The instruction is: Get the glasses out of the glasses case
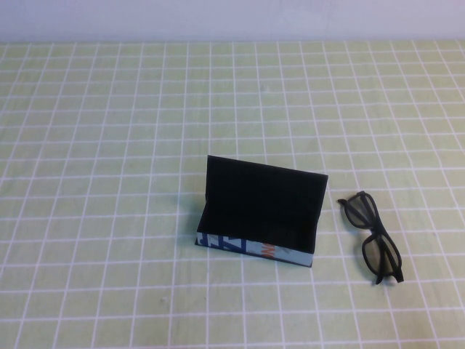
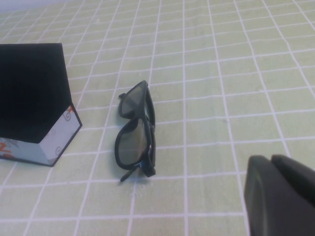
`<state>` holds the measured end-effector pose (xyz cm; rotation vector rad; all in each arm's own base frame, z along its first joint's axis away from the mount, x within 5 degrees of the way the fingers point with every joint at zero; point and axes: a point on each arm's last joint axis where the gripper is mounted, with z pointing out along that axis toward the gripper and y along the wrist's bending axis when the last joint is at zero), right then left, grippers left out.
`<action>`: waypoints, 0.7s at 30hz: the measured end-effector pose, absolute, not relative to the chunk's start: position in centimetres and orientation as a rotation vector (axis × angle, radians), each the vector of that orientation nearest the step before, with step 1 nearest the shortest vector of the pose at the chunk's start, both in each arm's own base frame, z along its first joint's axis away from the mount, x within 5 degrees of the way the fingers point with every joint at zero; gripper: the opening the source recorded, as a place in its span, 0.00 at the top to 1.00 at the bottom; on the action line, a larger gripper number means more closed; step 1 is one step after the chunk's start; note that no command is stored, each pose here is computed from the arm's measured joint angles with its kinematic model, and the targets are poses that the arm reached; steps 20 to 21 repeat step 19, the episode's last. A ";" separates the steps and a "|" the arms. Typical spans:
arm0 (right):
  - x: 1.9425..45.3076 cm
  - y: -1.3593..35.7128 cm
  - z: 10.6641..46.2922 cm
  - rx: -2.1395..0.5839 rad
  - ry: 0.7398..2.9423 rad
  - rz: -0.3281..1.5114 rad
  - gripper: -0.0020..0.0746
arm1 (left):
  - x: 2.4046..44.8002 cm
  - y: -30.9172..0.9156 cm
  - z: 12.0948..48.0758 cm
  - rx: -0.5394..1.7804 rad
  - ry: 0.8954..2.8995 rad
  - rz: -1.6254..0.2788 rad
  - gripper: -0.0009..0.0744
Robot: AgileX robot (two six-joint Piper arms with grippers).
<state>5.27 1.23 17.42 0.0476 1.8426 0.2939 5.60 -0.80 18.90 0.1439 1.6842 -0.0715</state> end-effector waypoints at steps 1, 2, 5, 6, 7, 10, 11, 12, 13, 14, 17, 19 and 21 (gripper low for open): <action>5.3 1.2 17.4 0.048 1.843 0.294 1.00 | 5.5 -0.8 18.4 0.158 1.736 -0.065 0.99; 5.3 1.2 17.4 0.049 1.843 0.296 1.00 | 5.4 -0.8 18.0 0.168 1.773 -0.060 0.99; 5.3 1.2 17.4 0.049 1.845 0.296 1.00 | 5.3 -0.8 17.4 0.179 1.836 -0.056 0.99; 5.3 1.2 17.4 0.049 1.845 0.296 1.00 | 5.3 -0.8 17.4 0.179 1.839 -0.056 0.99; 5.3 1.2 17.4 0.049 1.845 0.296 1.00 | 5.3 -0.8 17.4 0.180 1.839 -0.056 0.99; 5.3 1.2 17.4 0.049 1.845 0.296 1.00 | 5.2 -0.8 17.4 0.173 1.842 -0.060 0.99; 5.3 1.2 17.4 0.050 1.845 0.298 1.00 | 5.2 -0.8 17.4 0.170 1.844 -0.064 0.99; 5.3 1.2 17.4 0.050 1.845 0.297 1.00 | 5.2 -0.8 17.4 0.168 1.845 -0.065 0.99; 5.3 1.2 17.4 0.050 1.845 0.297 1.00 | 5.2 -0.8 17.4 0.166 1.845 -0.067 0.99; 5.3 1.2 17.4 0.050 1.845 0.297 1.00 | 5.2 -0.8 17.4 0.166 1.845 -0.067 0.99; 5.3 1.2 17.4 0.050 1.845 0.297 1.00 | 5.2 -0.8 17.4 0.164 1.845 -0.068 0.99; 5.3 1.2 17.4 0.050 1.845 0.297 1.00 | 5.2 -0.8 17.4 0.163 1.845 -0.069 0.99; 5.3 1.2 17.4 0.050 1.845 0.297 1.00 | 5.2 -0.8 17.4 0.163 1.845 -0.069 0.99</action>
